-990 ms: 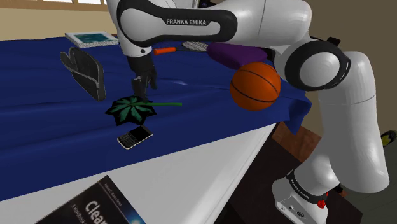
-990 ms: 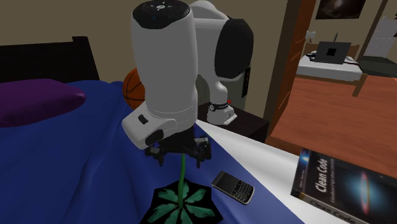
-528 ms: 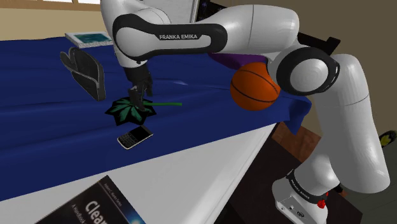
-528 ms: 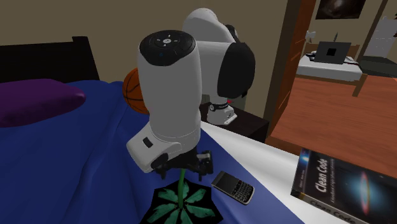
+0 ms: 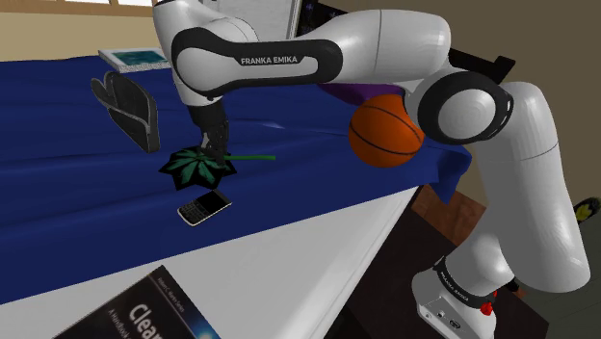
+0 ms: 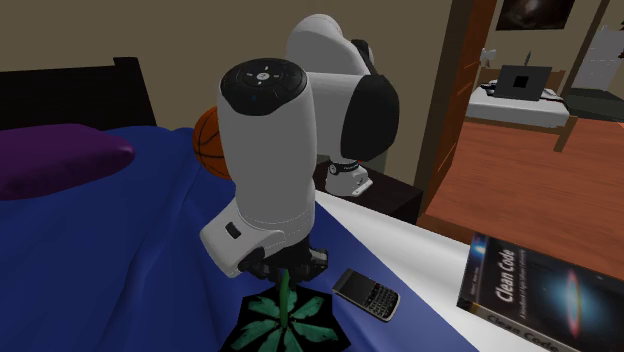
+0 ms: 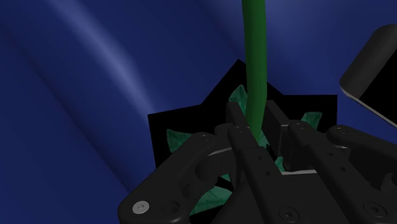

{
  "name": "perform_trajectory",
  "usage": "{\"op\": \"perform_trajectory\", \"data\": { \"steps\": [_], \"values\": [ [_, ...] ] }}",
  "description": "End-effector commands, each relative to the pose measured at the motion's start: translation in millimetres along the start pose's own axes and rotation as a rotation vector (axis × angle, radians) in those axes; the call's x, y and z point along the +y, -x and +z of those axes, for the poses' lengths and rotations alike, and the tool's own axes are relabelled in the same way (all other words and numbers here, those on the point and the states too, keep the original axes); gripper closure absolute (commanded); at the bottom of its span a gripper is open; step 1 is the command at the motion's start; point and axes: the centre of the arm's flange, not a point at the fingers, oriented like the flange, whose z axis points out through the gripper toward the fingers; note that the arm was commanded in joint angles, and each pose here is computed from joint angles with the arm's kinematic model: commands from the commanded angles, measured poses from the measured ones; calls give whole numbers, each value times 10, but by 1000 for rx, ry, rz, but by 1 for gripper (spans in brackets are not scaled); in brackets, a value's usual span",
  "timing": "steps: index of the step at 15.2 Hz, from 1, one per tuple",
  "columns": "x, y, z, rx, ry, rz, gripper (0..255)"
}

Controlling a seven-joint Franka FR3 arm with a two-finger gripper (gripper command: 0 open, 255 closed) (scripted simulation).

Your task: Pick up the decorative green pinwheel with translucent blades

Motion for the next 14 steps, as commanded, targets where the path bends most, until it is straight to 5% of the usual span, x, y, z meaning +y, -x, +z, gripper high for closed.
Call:
{"op": "perform_trajectory", "data": {
  "steps": [1, 14],
  "values": [
    [0, 0, 1, 0, 0, 0, 255],
    [11, 117, -459, 0, 0, 0, 255]
  ]
}}
